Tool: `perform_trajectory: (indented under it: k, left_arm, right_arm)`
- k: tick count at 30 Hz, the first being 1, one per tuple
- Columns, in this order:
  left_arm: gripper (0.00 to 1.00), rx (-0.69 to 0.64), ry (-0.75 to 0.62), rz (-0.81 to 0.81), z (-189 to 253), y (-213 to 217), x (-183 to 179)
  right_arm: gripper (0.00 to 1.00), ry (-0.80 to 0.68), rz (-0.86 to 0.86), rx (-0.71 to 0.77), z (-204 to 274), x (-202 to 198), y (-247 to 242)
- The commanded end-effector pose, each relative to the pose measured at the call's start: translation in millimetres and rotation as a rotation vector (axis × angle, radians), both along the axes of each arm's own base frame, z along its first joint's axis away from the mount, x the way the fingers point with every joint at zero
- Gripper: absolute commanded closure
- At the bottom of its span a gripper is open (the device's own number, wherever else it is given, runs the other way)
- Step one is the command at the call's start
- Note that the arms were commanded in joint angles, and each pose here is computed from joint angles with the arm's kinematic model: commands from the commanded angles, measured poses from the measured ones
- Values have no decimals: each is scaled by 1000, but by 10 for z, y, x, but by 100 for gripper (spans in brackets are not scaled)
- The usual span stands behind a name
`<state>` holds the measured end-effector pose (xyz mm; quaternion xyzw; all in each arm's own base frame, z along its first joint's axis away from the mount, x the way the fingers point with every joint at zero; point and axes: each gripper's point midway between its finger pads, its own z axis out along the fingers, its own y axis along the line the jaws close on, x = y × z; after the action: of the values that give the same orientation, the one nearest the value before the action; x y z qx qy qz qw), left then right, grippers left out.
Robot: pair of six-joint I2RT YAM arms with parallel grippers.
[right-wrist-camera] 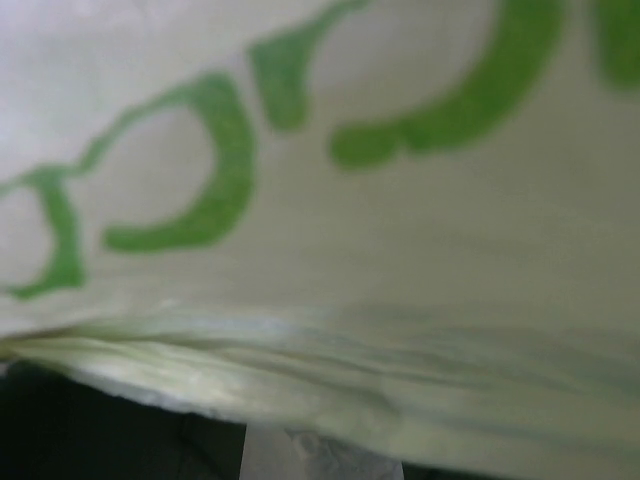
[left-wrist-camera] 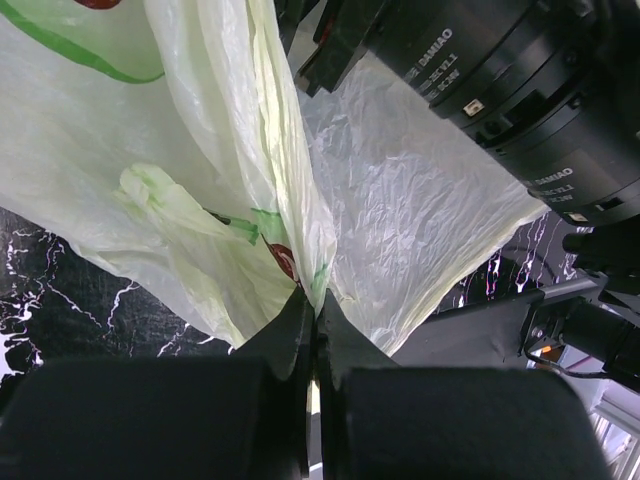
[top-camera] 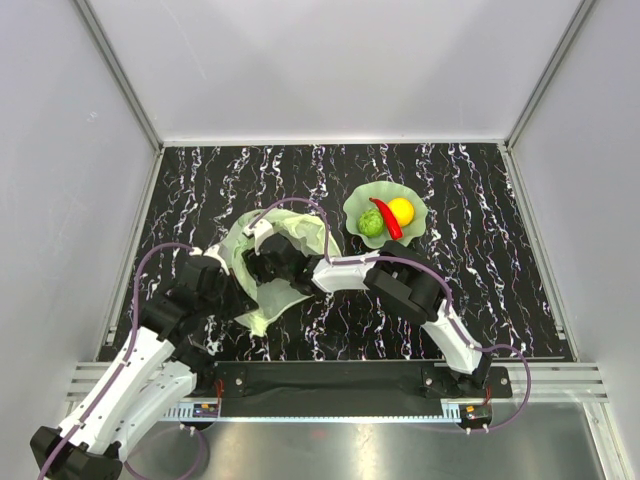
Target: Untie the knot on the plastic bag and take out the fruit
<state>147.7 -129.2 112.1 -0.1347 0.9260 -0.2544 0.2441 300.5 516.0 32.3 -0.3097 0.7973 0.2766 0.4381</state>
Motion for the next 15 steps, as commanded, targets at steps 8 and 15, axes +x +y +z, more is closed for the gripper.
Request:
perform_trajectory:
  k: [8, 15]
  left_arm:
    - [100, -5, -104, 11, 229, -17, 184]
    - [100, 14, -109, 34, 189, 26, 216]
  right_arm:
    - [73, 85, -17, -113, -364, -124, -161]
    - [88, 78, -21, -82, -124, -161, -231]
